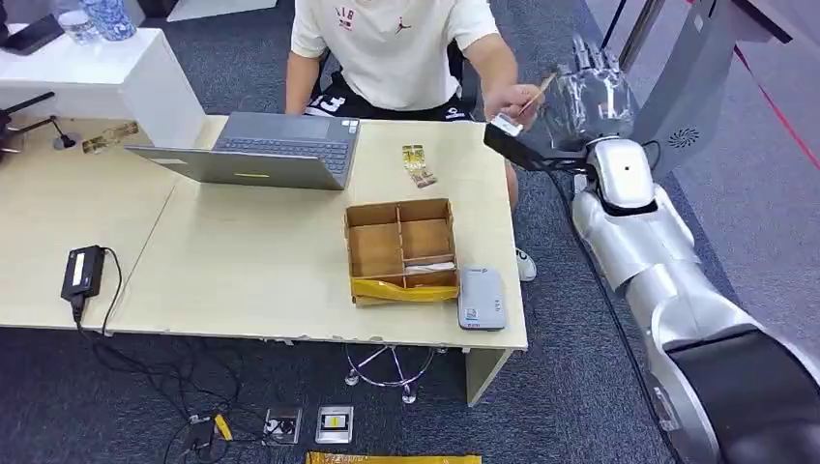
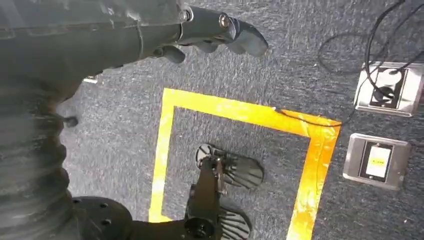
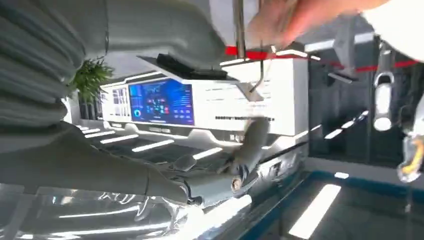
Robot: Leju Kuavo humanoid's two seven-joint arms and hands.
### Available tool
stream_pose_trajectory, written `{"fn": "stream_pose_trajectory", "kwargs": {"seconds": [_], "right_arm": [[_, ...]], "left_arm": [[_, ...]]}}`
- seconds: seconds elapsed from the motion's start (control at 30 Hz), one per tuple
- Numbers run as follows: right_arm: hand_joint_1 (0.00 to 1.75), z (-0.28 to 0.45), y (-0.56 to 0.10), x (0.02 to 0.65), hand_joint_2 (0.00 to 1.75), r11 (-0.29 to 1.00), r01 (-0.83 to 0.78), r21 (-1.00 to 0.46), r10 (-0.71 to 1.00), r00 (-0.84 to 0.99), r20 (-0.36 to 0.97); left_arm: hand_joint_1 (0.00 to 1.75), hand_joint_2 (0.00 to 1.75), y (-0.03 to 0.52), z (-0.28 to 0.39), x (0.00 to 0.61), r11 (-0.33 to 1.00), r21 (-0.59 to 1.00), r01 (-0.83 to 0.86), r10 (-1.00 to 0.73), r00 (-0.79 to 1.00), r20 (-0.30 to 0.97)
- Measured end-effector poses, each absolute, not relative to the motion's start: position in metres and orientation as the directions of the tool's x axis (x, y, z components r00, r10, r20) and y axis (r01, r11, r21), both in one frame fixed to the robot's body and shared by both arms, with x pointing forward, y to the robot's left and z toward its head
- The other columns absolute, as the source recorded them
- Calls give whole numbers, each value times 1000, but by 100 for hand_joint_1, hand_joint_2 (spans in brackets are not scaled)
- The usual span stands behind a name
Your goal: Pass the card to the sensor for recognition and then transmit it.
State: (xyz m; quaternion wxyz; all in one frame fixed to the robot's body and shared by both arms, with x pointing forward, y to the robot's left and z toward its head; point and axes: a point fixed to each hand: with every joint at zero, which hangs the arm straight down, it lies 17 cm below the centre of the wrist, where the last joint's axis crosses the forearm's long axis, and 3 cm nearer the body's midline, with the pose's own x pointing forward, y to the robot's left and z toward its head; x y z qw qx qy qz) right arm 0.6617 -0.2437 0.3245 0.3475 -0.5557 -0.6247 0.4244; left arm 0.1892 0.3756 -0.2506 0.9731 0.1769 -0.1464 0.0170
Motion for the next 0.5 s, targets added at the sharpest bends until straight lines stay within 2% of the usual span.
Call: {"fn": "stream_pose_trajectory", "kwargs": {"seconds": [0.23,0.37,0.5], "right_arm": [[0,296,-303,644,175,88,459,-884,992,-118,38],[0,242,-347,625,175,107,406,-908,994,-68,87],[0,149,-417,572,175,148,319,-936,984,43,170]], "left_arm": [[0,175,380,-250,189,931,360,-63,-57,947,315],[0,175,386,-253,175,926,369,-77,-45,949,313],[0,175,391,-257,155,920,382,-84,-34,956,293]]}}
